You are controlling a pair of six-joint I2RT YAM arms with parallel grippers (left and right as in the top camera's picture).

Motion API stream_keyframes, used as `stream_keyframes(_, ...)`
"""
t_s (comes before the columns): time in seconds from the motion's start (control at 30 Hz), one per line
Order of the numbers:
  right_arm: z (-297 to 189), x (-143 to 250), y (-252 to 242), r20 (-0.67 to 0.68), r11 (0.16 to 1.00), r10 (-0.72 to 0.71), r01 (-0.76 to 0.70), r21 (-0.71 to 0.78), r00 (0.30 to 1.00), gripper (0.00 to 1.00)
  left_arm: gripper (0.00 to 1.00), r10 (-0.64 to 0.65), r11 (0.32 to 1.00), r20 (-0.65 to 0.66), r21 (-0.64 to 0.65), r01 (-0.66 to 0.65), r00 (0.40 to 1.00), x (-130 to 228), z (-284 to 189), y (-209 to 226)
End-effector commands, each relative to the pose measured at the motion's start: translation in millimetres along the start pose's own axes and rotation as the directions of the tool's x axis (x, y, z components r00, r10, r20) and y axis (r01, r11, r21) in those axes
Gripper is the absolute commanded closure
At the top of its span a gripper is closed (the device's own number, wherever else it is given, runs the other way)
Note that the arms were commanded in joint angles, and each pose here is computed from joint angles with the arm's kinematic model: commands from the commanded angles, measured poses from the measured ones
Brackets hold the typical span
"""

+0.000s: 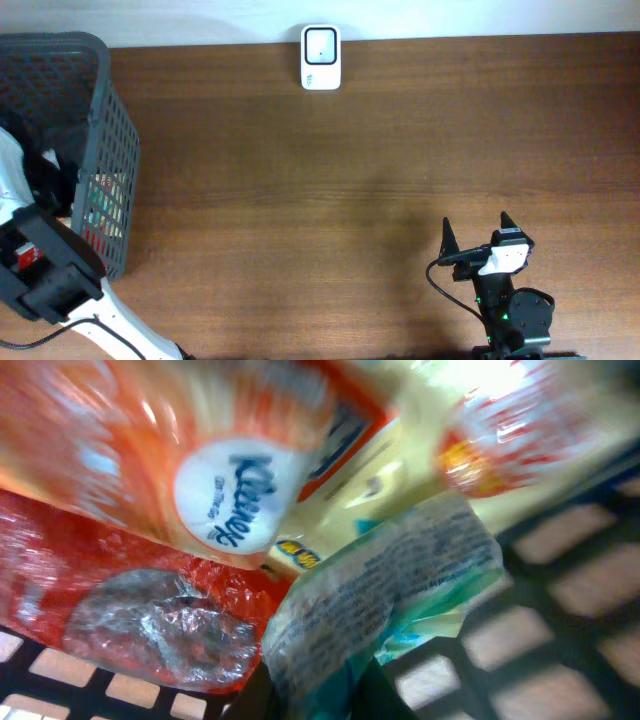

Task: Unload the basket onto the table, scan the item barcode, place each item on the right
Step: 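Reach the left gripper into the grey basket and grasp the green tissue pack, then carry the green tissue pack forward and place it near the scanner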

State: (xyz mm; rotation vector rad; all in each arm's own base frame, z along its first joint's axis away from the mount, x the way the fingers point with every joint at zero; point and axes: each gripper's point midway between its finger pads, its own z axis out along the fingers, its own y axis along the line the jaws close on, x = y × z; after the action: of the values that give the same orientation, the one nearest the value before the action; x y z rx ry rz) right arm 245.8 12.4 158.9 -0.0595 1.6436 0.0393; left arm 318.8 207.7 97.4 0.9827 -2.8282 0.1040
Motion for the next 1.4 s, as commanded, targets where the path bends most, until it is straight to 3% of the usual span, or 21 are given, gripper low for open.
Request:
stream_keyframes(0.0, 0.2, 3.4, -2.6, -0.006, 1.0, -0.005, 0.005, 0.012, 1.0, 0.01, 1.0, 0.004, 0.988, 0.215, 0.152, -0.037, 0.977, -23.3, -86.7, -27.3)
stream_keyframes(0.1, 0.2, 3.4, -2.6, -0.006, 1.0, -0.005, 0.005, 0.012, 1.0, 0.01, 1.0, 0.008, 0.938, 0.465, 0.304, -0.168, 0.885, -24.9, -183.7, -59.6)
stream_keyframes(0.17, 0.2, 3.4, -2.6, -0.006, 1.0, -0.005, 0.005, 0.012, 1.0, 0.02, 1.0, -0.008, 0.89, 0.667, 0.344, -0.298, 0.745, -10.4, -261.5, -77.3)
stream_keyframes(0.3, 0.2, 3.4, -2.6, -0.006, 1.0, -0.005, 0.005, 0.012, 1.0, 0.02, 1.0, -0.158, 0.852, 0.816, 0.397, -0.341, 0.557, 39.8, -350.7, -82.4)
stream_keyframes(0.37, 0.2, 3.4, -2.6, -0.006, 1.0, -0.005, 0.005, 0.012, 1.0, 0.02, 1.0, -0.199, 0.821, 0.82, 0.439, -0.366, 0.537, 70.6, -371.0, -93.9)
stream_keyframes(0.5, 0.2, 3.4, -2.6, -0.006, 1.0, -0.005, 0.005, 0.012, 1.0, 0.02, 1.0, -0.063, 0.721, 0.839, 0.413, -0.556, 0.541, 125.2, -376.9, -164.2)
stream_keyframes(0.57, 0.2, 3.4, -2.6, -0.006, 1.0, -0.005, 0.005, 0.012, 1.0, 0.01, 1.0, 0.064, 0.654, 0.819, 0.398, -0.644, 0.57, 152.4, -359.9, -217.0)
stream_keyframes(0.73, 0.2, 3.4, -2.6, -0.006, 1.0, -0.005, 0.005, 0.012, 1.0, 0.02, 1.0, 0.404, 0.713, 0.65, 0.218, -0.667, 0.644, 180.9, -249.5, -307.7)
stream_keyframes(0.8, 0.2, 3.4, -2.6, -0.006, 1.0, -0.005, 0.005, 0.012, 1.0, 0.02, 1.0, 0.485, 0.705, 0.603, 0.158, -0.691, 0.633, 185.9, -211.5, -336.0)
stream_keyframes(0.93, 0.2, 3.4, -2.6, -0.006, 1.0, -0.005, 0.005, 0.012, 1.0, 0.02, 0.99, 0.62, 0.623, 0.52, 0.127, -0.772, 0.587, 205.5, -107.7, -403.8)
stream_keyframes(1.1, 0.2, 3.4, -2.6, -0.006, 1.0, -0.005, 0.005, 0.012, 1.0, 0.02, 0.96, 0.662, 0.51, 0.571, 0.133, -0.85, 0.486, 231.5, -13.5, -457.7)
stream_keyframes(1.2, 0.2, 3.4, -2.6, -0.006, 1.0, -0.005, 0.005, 0.012, 1.0, 0.02, 0.86, 0.647, 0.455, 0.625, 0.144, -0.879, 0.437, 244.1, 15.5, -475.6)
stream_keyframes(1.37, 0.2, 3.4, -2.6, -0.006, 1.0, -0.005, 0.005, 0.012, 1.0, 0.02, 0.76, 0.649, 0.506, 0.627, 0.068, -0.86, 0.431, 231.7, 42.5, -464.2)
